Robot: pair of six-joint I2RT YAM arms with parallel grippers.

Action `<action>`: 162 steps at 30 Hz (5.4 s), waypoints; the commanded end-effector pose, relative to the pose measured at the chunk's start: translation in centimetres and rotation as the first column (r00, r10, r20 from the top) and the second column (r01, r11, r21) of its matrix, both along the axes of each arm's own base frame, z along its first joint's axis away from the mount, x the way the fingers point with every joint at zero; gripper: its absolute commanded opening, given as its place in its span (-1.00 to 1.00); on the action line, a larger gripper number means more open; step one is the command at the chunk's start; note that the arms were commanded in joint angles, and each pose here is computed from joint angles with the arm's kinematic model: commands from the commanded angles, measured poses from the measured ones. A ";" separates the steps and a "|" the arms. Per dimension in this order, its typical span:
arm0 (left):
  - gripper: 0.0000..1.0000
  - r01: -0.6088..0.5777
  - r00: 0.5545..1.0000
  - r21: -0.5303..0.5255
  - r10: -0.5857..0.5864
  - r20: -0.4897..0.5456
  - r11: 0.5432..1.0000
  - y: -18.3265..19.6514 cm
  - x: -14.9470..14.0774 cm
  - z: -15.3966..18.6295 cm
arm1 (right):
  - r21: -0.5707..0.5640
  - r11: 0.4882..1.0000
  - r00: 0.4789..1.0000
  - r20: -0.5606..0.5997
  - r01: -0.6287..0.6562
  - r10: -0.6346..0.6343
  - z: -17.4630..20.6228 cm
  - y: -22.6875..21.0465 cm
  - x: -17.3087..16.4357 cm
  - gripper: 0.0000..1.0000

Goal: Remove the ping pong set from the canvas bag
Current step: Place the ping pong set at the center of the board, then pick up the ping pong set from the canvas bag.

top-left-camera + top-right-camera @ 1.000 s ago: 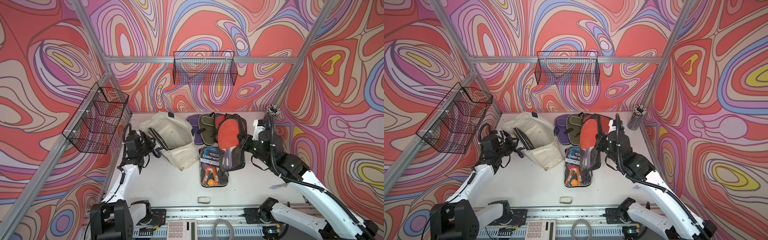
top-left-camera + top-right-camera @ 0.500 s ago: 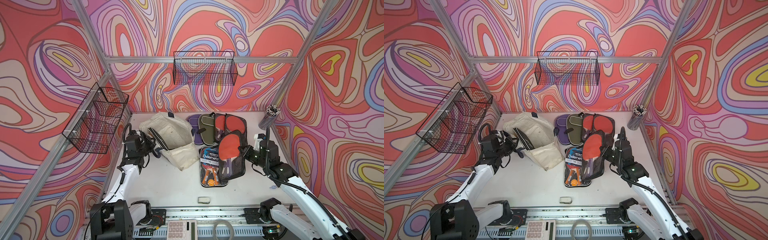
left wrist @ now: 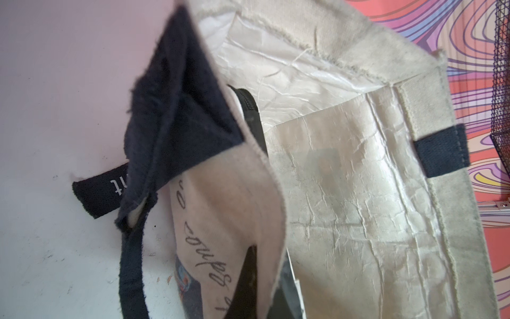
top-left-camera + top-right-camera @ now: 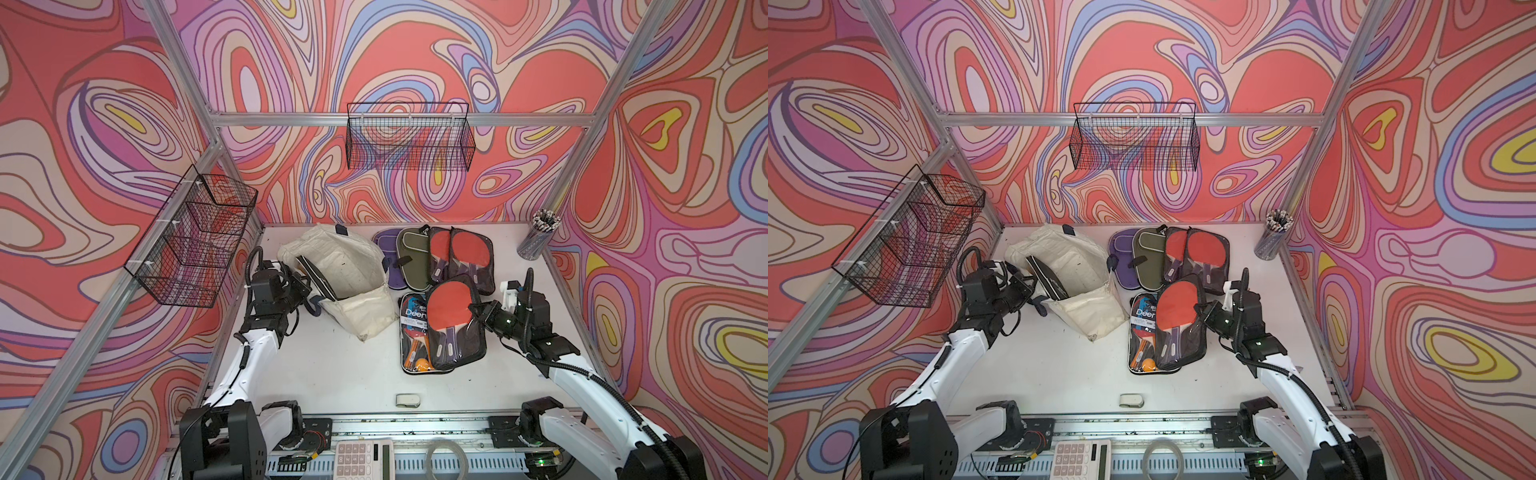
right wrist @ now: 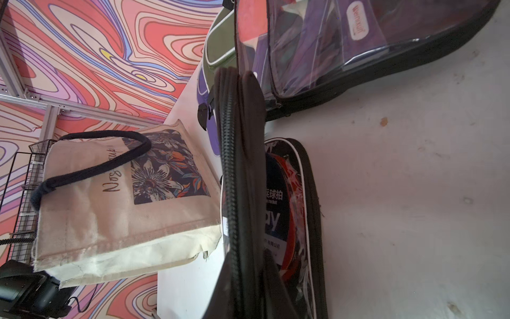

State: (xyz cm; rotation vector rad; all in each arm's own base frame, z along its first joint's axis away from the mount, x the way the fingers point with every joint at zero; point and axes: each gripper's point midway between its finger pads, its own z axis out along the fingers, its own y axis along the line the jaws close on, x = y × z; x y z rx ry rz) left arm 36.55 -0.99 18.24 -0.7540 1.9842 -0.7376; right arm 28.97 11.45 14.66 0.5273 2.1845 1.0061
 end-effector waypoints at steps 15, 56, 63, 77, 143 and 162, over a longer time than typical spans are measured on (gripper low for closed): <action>-1.00 -0.019 1.000 0.017 0.019 -0.012 1.000 0.5 -0.4 -0.7 | -0.182 0.983 0.993 -0.114 0.021 -0.042 -6.6 -2.7 0.1 -1.00; -1.00 -0.021 1.000 0.017 0.022 -0.009 1.000 0.6 -0.2 -0.7 | -0.441 0.898 0.970 -0.219 -0.001 -0.106 -10.3 -6.1 0.6 0.16; -1.00 -0.020 1.000 0.015 0.020 -0.009 1.000 0.5 -0.3 -0.7 | -0.456 0.890 0.987 -0.135 0.021 -0.092 -6.2 -6.1 2.0 0.47; -1.00 -0.017 1.000 0.001 0.017 -0.005 1.000 0.4 -0.2 -0.9 | -0.461 0.875 0.934 0.228 -0.145 0.274 11.5 4.8 6.8 0.96; -1.00 -0.030 0.999 -0.002 0.030 0.009 1.000 0.5 -0.4 -0.8 | -0.756 0.341 0.521 -0.001 -0.559 0.853 0.6 40.8 7.2 0.73; -1.00 -0.031 0.999 -0.001 0.031 0.010 1.000 0.5 -0.5 -0.8 | -0.804 0.345 0.582 -0.002 -0.485 0.813 -0.1 40.8 9.2 -0.14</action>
